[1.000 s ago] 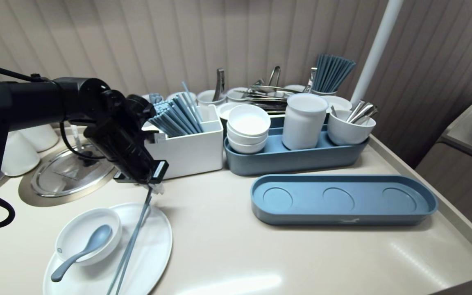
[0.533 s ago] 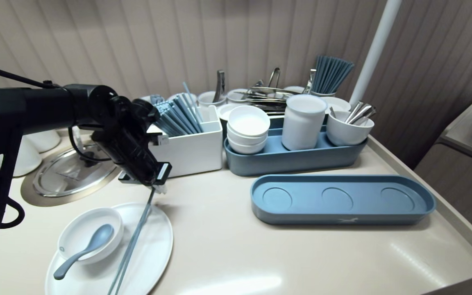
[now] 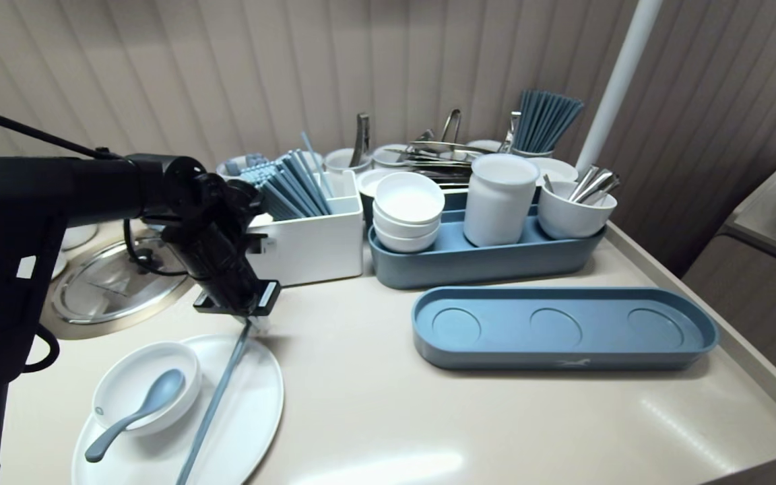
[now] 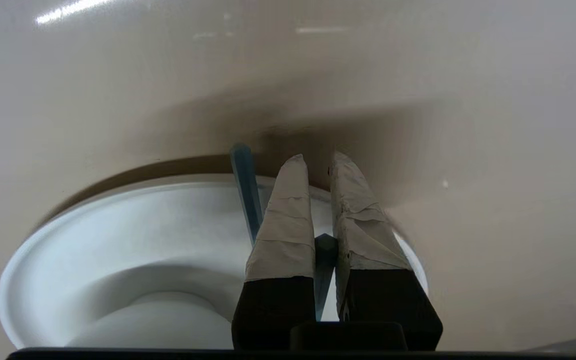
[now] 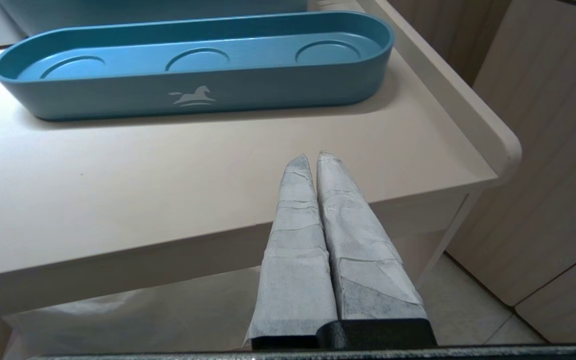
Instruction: Pick the chopsticks and place it on the plate, then put the spoon back from the bowl
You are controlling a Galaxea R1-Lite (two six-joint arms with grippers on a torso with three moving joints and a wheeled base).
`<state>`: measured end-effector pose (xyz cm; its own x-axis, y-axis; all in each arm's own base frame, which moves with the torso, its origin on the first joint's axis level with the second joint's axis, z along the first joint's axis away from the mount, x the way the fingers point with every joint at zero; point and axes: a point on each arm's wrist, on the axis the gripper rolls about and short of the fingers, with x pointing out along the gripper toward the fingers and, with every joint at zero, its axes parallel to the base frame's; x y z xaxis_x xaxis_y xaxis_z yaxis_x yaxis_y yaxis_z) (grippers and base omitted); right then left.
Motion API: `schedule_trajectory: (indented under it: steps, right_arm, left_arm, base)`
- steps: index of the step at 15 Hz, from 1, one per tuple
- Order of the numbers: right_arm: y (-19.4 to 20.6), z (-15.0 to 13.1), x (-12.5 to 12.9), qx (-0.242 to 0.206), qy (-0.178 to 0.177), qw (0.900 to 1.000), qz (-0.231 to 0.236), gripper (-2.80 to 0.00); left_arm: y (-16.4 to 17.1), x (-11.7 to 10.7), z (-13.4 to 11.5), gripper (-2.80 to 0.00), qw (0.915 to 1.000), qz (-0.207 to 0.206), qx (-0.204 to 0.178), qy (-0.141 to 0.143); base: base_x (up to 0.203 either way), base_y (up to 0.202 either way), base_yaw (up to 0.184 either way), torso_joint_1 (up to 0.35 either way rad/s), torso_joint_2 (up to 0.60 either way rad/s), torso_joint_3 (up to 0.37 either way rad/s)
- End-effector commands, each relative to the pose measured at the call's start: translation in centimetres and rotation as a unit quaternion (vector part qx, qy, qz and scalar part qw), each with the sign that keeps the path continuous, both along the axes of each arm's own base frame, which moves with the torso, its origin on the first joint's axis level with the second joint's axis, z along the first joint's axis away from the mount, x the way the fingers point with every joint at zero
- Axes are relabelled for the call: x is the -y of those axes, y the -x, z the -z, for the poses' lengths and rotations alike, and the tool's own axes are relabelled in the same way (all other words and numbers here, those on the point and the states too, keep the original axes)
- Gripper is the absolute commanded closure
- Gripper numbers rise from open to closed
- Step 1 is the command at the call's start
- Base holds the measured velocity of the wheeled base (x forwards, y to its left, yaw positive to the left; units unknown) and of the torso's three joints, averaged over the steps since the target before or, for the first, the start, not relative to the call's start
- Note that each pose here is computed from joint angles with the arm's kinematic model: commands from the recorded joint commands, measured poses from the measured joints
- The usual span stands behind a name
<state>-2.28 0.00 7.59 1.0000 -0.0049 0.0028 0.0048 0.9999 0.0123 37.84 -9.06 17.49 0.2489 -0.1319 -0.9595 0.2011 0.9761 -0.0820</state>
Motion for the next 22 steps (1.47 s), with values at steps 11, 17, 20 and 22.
schedule_trajectory:
  steps: [11,17,20,22]
  right_arm:
    - [0.0,0.0,0.0,0.000,0.000,1.000,0.000,0.00]
    - [0.0,0.0,0.0,0.000,0.000,1.000,0.000,0.00]
    - [0.0,0.0,0.0,0.000,0.000,1.000,0.000,0.00]
    - [0.0,0.0,0.0,0.000,0.000,1.000,0.000,0.00]
  left_arm:
    - [1.1,0.0,-1.9,-2.80,0.9999,0.003,0.014,0.007]
    - [3.6,0.3,-5.8,0.00,0.9974,0.018,0.063,0.032]
    - [5.5,0.7,-7.3,0.00,0.9960,0.036,0.056,0.060]
    - [6.6,0.5,-8.0,0.00,0.9951,0.040,0.056,0.071]
  base:
    - [0.000,0.000,0.000,0.000,0.00,0.000]
    - [0.000,0.000,0.000,0.000,0.00,0.000]
    - [0.000,0.000,0.000,0.000,0.00,0.000]
    - [0.000,0.000,0.000,0.000,0.00,0.000]
